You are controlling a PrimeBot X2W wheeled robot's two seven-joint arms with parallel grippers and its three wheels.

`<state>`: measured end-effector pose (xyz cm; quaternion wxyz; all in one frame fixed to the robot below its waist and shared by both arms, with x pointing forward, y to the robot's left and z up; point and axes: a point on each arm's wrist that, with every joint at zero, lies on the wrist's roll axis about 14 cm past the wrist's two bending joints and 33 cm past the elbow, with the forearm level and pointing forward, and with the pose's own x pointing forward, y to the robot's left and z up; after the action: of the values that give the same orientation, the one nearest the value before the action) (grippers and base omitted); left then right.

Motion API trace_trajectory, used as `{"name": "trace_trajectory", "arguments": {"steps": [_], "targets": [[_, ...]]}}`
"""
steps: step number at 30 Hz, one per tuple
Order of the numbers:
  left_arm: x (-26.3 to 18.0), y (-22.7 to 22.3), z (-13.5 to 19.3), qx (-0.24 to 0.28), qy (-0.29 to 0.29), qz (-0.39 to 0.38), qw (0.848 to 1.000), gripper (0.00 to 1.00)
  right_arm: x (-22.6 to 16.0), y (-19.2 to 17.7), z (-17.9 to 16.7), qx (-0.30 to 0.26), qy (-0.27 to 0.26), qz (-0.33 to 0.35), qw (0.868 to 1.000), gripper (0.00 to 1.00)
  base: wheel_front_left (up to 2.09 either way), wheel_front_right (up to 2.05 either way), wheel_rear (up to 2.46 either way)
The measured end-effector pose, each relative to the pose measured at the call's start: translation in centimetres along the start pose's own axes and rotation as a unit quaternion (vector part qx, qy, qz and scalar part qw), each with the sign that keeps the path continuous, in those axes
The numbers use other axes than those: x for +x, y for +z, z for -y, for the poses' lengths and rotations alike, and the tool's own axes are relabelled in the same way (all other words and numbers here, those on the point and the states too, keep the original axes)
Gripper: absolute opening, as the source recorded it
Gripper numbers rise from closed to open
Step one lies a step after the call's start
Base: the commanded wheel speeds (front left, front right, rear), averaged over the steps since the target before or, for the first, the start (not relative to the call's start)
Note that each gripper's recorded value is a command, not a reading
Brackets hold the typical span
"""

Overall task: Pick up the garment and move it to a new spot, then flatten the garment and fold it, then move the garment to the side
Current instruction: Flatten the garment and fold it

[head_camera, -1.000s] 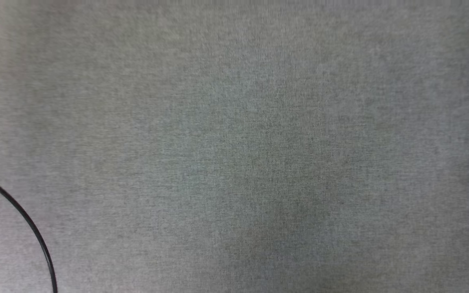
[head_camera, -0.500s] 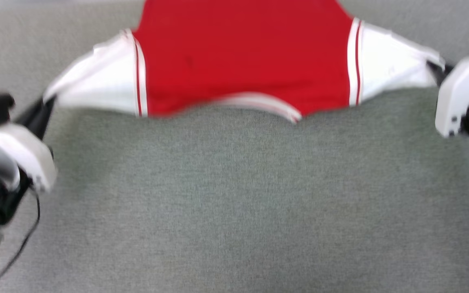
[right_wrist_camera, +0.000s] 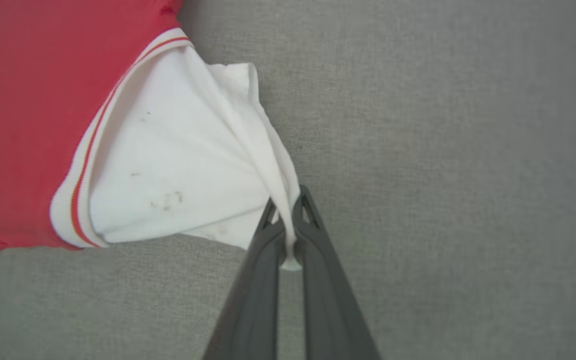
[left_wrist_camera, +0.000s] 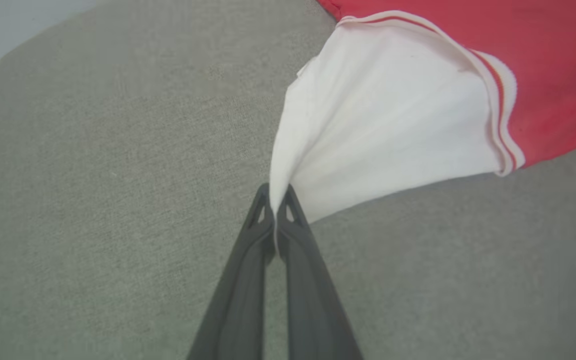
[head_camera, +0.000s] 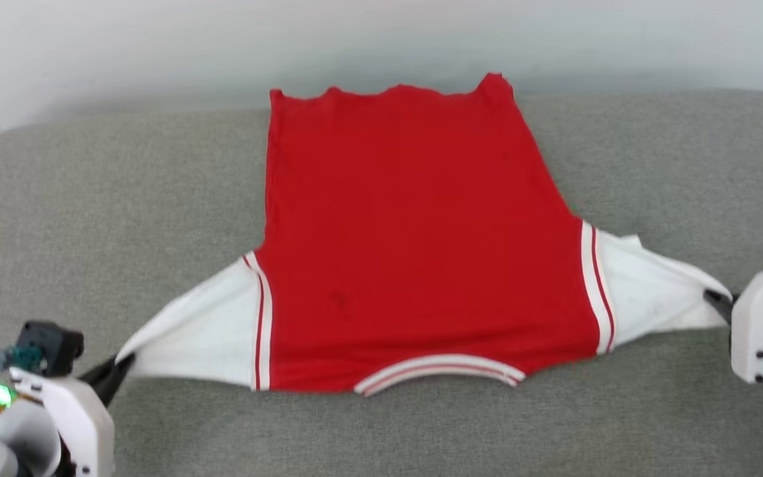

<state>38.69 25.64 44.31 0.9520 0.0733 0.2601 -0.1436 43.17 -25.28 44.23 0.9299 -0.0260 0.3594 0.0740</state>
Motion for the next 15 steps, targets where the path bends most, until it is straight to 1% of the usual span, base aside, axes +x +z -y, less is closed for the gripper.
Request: {"name": "trace_trajectory", "arguments": {"steps": [8, 11, 15], "targets": [[-3.6, -4.2, 3.1, -0.019, -0.024, -0.062, 0.998, 0.00, -4.3, -6.6, 1.5, 0.037, -0.017, -0.066, 0.997, 0.00, 0.00, 0.00, 0.00], [-4.6, -6.0, 4.3, -0.031, -0.039, -0.090, 0.995, 0.00, -5.5, -8.9, 1.4, 0.054, -0.019, -0.092, 0.994, 0.00, 0.00, 0.00, 0.00], [-5.2, -6.9, 4.7, -0.036, -0.040, -0.105, 0.993, 0.00, -6.3, -10.8, 1.1, 0.072, -0.020, -0.112, 0.991, 0.00, 0.00, 0.00, 0.00]]}}
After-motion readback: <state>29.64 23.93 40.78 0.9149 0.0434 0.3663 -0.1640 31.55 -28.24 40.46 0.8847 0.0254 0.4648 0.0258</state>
